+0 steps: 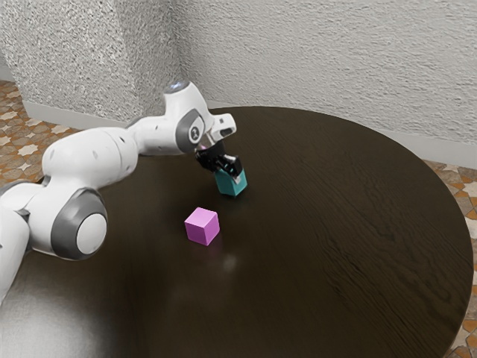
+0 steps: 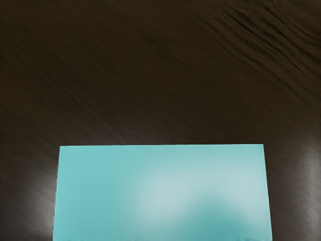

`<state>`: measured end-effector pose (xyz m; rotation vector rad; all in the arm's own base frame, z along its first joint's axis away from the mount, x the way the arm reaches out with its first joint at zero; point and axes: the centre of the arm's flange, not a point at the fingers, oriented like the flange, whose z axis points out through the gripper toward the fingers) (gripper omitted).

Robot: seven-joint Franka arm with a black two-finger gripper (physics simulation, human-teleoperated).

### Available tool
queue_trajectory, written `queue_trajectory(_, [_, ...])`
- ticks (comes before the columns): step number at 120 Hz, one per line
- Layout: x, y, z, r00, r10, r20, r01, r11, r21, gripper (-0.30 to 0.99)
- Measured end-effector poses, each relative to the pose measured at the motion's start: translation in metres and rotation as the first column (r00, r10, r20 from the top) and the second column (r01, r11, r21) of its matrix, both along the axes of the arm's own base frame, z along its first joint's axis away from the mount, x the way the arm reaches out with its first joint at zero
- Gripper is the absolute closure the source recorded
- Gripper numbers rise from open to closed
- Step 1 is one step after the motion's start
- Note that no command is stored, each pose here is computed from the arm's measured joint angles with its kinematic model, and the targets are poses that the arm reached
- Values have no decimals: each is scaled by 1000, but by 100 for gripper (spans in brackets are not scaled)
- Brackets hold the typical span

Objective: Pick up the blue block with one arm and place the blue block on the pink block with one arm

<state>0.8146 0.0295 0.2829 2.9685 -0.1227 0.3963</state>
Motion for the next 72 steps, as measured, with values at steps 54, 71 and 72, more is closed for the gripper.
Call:
queue_trajectory(54, [-92, -50, 93, 996, -1, -92, 11, 995, 102, 36])
queue_trajectory(71, [-124, -48, 92, 991, 35, -132, -20, 994, 111, 37])
queue_trajectory(72, [-125, -48, 91, 990, 37, -134, -22, 993, 112, 37])
